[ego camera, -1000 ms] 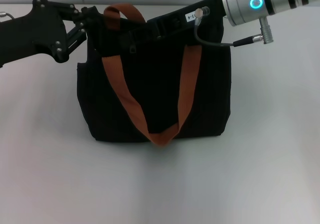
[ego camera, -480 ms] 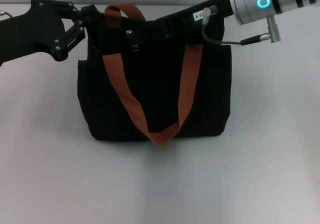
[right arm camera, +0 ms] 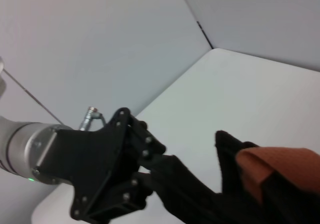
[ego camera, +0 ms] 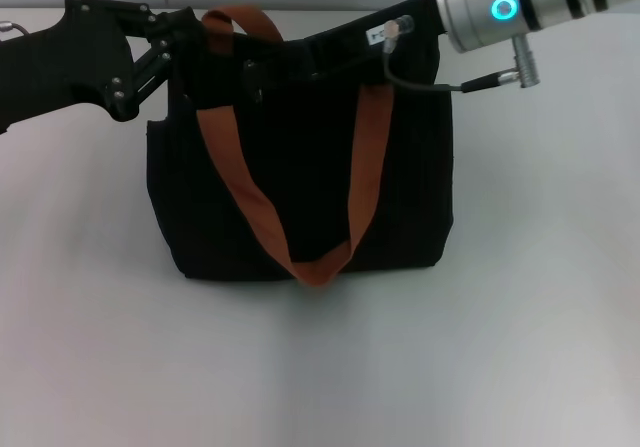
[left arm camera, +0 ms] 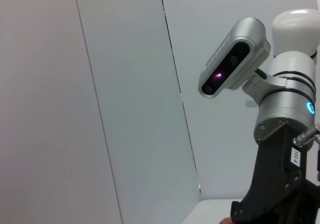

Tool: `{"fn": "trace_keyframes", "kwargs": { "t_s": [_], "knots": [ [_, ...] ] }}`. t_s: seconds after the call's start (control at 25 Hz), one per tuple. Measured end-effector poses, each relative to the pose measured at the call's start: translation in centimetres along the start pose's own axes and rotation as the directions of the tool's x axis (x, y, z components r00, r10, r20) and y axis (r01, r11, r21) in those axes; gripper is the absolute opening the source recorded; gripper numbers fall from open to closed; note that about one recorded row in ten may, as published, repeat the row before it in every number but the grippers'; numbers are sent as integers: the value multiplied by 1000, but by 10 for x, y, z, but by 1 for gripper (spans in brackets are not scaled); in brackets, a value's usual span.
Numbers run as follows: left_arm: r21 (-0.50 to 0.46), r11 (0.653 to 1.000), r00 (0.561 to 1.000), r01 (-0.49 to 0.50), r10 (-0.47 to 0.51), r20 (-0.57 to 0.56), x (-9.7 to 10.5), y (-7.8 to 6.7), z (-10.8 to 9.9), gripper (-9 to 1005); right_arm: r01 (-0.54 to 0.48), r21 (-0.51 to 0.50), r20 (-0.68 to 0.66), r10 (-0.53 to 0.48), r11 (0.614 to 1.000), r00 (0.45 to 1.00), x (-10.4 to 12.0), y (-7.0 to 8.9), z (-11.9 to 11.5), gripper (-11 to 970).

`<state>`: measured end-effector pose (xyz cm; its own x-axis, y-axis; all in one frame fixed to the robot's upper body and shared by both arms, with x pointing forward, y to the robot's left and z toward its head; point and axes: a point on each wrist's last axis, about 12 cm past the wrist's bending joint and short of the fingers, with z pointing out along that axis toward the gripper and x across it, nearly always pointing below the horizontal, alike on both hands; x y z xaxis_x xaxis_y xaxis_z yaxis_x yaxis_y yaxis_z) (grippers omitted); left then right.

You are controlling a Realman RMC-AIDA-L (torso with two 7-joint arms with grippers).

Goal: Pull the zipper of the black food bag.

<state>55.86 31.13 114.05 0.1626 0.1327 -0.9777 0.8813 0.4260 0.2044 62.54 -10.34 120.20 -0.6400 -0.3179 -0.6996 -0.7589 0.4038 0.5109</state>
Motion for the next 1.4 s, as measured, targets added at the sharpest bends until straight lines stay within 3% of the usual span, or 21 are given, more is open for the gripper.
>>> {"fn": "trace_keyframes", "kwargs": {
  "t_s": [0.68,1.4],
  "knots": [
    [-8,1000,1000,6,-6,5,0,0,-1,80,-19,-25,10,19,1000,1000,1,2,-1,254],
    [-15,1000,1000,7,-7,14,-1,1,-2,81,-2,35,5,2,999,1000,-1,-3,0,226]
  ]
}}
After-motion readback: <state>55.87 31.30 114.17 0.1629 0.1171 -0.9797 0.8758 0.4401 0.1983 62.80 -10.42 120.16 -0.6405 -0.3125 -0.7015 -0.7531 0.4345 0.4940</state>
